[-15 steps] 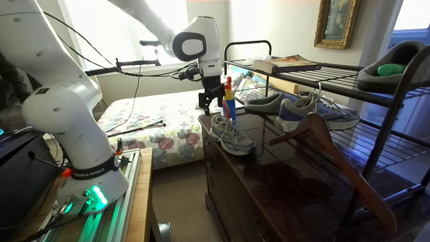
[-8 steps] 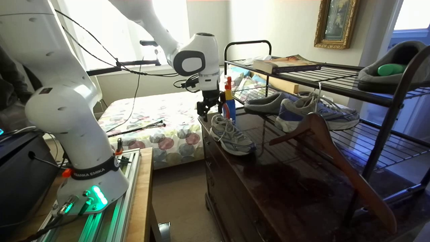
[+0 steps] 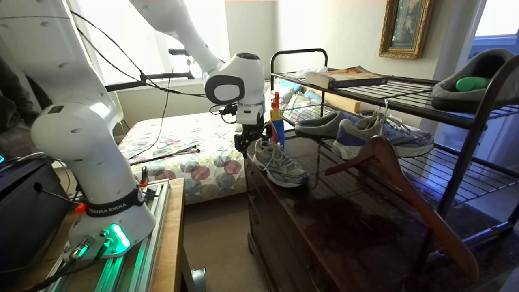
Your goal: Pick up the sneaker from the countertop and put it on the book on the topmost shelf.
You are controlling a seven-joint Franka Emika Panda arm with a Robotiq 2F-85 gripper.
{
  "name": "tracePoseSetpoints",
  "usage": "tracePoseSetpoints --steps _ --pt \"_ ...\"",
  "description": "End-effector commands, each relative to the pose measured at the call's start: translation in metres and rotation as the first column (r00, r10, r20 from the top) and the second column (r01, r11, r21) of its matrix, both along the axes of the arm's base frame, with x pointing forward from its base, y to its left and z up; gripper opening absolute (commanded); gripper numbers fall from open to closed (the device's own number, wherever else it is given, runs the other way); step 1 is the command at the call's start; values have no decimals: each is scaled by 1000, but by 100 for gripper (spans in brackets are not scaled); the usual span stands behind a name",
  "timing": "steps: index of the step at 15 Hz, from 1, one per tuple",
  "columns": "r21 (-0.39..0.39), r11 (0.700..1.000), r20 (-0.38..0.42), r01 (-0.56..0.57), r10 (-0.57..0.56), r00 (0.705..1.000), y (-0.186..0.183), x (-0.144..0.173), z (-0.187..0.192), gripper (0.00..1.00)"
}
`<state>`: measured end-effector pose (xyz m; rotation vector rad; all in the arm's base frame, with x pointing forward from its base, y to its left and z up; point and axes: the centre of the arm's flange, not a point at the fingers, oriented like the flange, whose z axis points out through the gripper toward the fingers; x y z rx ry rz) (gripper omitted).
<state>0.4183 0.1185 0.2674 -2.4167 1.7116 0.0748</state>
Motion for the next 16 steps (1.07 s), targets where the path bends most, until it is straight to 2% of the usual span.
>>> tracePoseSetpoints --steps 1,2,3,5,8,10,11,13,16 --pt "2 1000 -22 3 -3 1000 -27 31 -29 82" --pt "-11 1000 -30 -2 1 1000 -34 41 -32 77" --pt "-13 1000 -34 -8 7 999 -39 48 -34 57" --pt "-19 1000 -36 -15 14 999 -43 57 -36 50" --pt "-25 999 -33 -34 33 999 -41 62 -33 26" --pt "-8 997 -37 -78 77 996 -32 57 -29 14" --pt "20 989 -46 -145 146 988 -21 47 -21 6" --pt "49 964 -40 -262 264 964 0 21 -10 0" --pt "72 901 -73 -428 433 899 32 -12 4 3"
